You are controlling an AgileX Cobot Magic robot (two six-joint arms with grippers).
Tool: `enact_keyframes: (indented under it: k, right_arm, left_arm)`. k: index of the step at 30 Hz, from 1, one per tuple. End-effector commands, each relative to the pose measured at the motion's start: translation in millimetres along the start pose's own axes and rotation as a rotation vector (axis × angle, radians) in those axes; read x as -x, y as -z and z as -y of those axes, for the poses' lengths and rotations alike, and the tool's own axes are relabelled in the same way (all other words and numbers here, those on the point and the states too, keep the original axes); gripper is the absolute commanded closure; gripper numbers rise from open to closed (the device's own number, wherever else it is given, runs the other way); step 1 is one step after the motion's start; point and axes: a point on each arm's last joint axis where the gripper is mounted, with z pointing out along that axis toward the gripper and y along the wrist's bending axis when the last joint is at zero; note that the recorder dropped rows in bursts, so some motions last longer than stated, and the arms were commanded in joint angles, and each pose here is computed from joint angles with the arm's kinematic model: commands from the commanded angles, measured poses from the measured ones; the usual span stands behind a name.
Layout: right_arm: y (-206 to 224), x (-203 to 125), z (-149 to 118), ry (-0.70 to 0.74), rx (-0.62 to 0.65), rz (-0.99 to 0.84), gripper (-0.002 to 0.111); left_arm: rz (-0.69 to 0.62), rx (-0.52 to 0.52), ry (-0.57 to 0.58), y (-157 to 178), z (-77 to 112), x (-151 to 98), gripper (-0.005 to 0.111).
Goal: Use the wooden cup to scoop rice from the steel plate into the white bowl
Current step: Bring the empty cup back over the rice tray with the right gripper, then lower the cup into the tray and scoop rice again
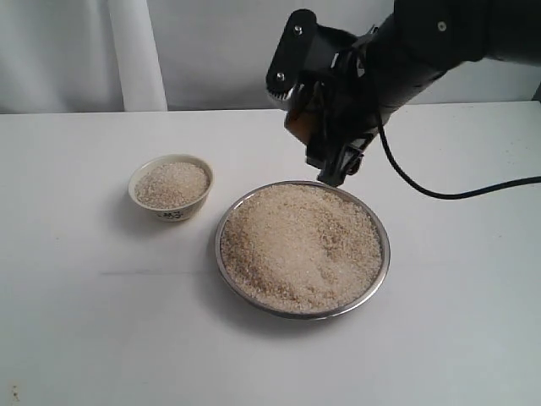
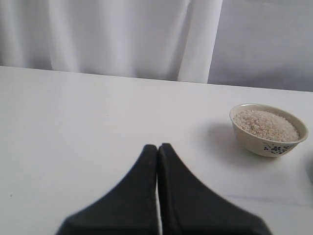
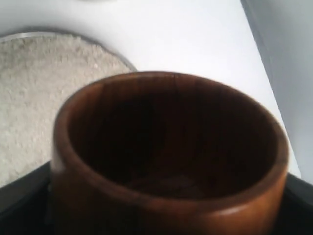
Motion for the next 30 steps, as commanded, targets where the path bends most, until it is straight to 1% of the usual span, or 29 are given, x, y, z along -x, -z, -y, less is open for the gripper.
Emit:
enact_keyframes:
  k: [1,4,9,13,17,23,28,30]
  right_arm:
    - [-8.3,-15.7,5.7,0.066,-0.041,-0.179,0.108]
    - [-23.8,-22.4,4.7,0.126,-0.045,-0.269,0.108]
    - [-54.4,-30.0,-1.8,0.188,-0.014,-0.353,0.108]
    - [-80.2,-34.5,-9.4,0.288,-0.019,-0.438,0.108]
    - [-98.6,-23.1,-16.0,0.398,-0.086,-0.493,0.108]
    - [-120.7,-0.4,-18.5,0.499,-0.132,-0.575,0.108]
    - [-135.9,6.0,-26.1,0.601,-0.12,-0.662,0.108]
    - [-138.9,6.9,-27.9,0.64,-0.136,-0.702,0.108]
  left_arm:
    - [0.004,-0.007,0.008,-0.2,0.5,-0.1,0.107]
    - [0.004,-0.007,0.008,-0.2,0.5,-0.1,0.107]
    - [0.004,-0.007,0.008,-0.2,0.5,-0.1,0.107]
    - [0.004,-0.007,0.006,-0.2,0.5,-0.1,0.107]
    - [0.004,-0.007,0.006,-0.2,0.5,-0.1,0.107]
    - [0.004,-0.007,0.006,-0.2,0.5,-0.1,0.107]
    - [0.004,-0.007,0.008,-0.2,0.5,-0.1,0.107]
    - [0.004,-0.007,0.008,-0.2,0.5,-0.1,0.107]
